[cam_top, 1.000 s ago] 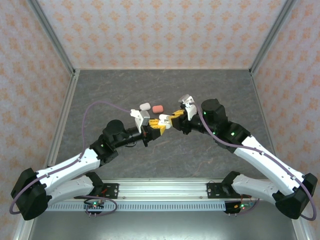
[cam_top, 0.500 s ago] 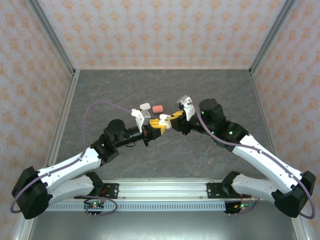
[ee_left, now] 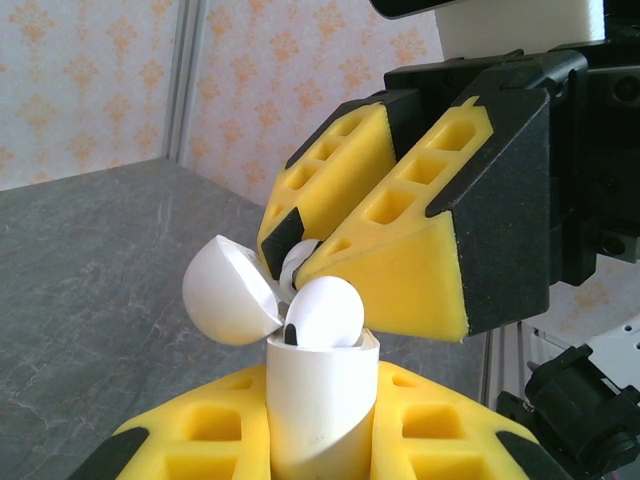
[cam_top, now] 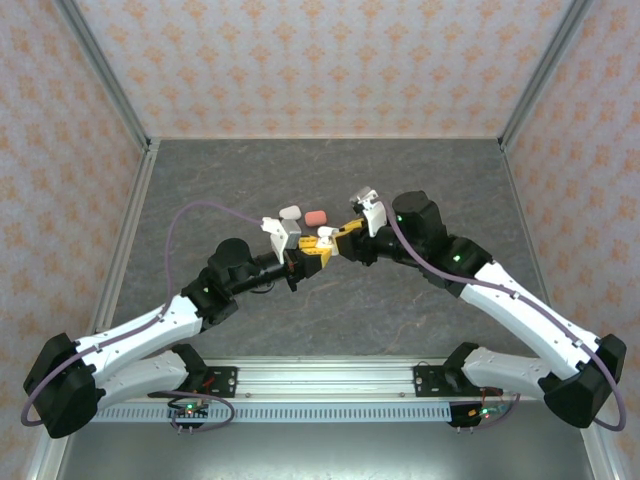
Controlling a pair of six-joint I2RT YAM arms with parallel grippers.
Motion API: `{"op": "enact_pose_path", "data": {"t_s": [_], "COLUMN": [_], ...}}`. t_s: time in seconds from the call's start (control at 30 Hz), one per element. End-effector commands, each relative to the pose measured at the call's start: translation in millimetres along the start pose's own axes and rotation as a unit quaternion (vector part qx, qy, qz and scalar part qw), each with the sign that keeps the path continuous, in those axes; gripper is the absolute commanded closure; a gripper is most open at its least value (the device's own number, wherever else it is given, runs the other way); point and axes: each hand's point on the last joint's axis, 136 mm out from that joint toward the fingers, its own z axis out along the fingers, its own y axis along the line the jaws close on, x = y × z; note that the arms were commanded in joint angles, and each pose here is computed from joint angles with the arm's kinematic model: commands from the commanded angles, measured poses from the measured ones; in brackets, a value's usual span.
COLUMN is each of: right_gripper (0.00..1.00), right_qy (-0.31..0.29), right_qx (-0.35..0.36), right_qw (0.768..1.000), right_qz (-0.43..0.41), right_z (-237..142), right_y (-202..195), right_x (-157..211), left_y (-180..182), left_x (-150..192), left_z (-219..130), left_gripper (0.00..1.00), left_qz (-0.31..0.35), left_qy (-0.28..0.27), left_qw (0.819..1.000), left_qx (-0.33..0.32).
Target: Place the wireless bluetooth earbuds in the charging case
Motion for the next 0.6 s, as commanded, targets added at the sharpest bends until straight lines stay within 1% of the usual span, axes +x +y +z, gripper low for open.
{"op": "enact_pose_path", "data": {"t_s": [0.0, 0.33, 0.43, 0.57], "right_gripper": [0.69, 0.63, 0.57, 0.42], "right_qy": [0.007, -0.007, -0.016, -0.041], "right_qx": [-0.024, 0.004, 0.018, 0.039], "right_qw": [1.0, 1.0, 1.0, 0.998], "right_qz": [0.006, 0.002, -0.005, -0.013], "right_z": [-2.2, -10.2, -17.8, -33.2], "right_y": [12.5, 7.8, 6.4, 4.6], "right_x": [-3.8, -20.0, -28.3, -40.7], "left_y": [-16.6, -16.6, -16.4, -17.6], "left_x": [-35.4, -33.9, -33.9, -35.1], "left_z": [-4.2, -7.3, -8.3, -10.6], "left_gripper": [1.0, 1.0, 1.0, 1.0], "left_qz": [0.023, 0.025, 0.025, 0.027], "left_qy": [-0.061, -0.064, -0.065, -0.069], "left_qw": [0.997, 0.997, 0.997, 0.997], "left_qx": [0.027, 0.026, 0.025, 0.026]}}
